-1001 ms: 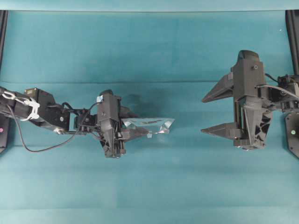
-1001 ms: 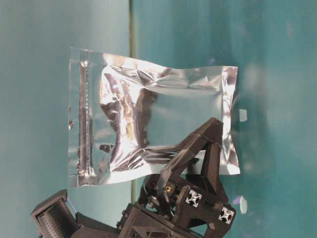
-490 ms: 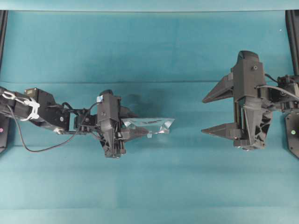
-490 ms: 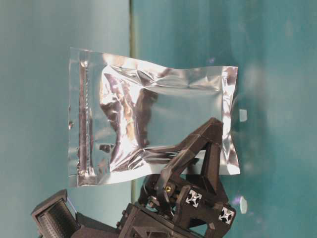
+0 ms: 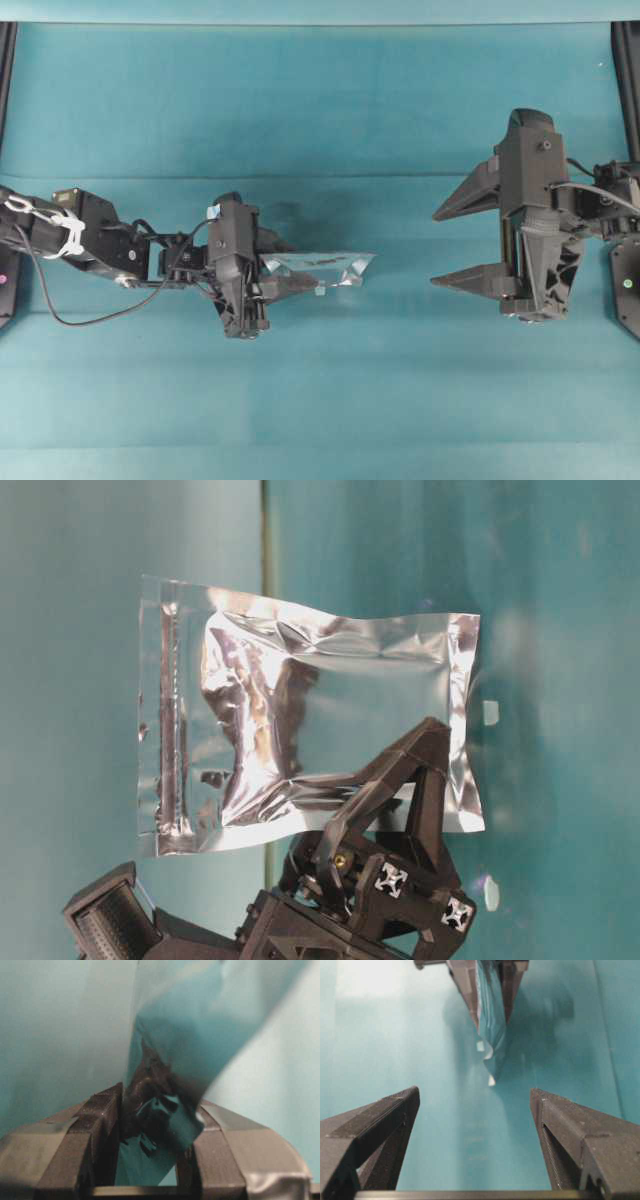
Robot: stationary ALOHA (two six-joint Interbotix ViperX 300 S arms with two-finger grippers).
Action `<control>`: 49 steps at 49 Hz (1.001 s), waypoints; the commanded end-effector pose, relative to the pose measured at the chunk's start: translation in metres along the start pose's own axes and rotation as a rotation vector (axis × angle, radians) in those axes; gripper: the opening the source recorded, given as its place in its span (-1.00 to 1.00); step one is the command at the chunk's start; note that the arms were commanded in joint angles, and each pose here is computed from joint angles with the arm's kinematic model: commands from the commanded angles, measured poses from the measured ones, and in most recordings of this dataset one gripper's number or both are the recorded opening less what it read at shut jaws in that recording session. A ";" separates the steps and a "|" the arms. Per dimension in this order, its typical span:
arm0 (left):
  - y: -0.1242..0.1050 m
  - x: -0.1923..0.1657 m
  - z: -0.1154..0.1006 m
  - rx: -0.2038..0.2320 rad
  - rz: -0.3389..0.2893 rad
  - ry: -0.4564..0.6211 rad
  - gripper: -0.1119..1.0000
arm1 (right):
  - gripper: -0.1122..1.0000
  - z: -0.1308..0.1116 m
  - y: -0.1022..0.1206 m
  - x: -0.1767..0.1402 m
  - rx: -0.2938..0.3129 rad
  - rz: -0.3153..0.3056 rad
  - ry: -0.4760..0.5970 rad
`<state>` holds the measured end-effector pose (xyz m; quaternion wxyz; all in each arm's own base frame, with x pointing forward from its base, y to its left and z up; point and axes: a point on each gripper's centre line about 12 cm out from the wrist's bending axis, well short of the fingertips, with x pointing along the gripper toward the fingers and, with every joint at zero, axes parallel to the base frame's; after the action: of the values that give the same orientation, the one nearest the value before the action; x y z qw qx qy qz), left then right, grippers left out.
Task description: Hand over the silver zip bag and make it stand upright.
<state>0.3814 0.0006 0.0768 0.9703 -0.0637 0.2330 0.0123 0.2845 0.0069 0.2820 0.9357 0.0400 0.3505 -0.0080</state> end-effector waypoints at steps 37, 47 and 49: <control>-0.002 0.000 -0.001 0.004 -0.007 0.006 -0.26 | 0.80 0.005 0.000 -0.003 0.013 0.002 -0.026; -0.003 -0.001 0.000 0.004 -0.007 0.004 -0.26 | 0.80 0.005 0.000 -0.003 0.013 0.003 -0.029; -0.002 0.000 -0.001 0.004 -0.007 0.006 -0.26 | 0.80 0.005 0.000 -0.003 0.013 0.003 -0.029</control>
<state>0.3814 0.0005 0.0768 0.9703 -0.0632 0.2331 0.0117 0.2843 0.0070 0.2818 0.9365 0.0394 0.3484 -0.0076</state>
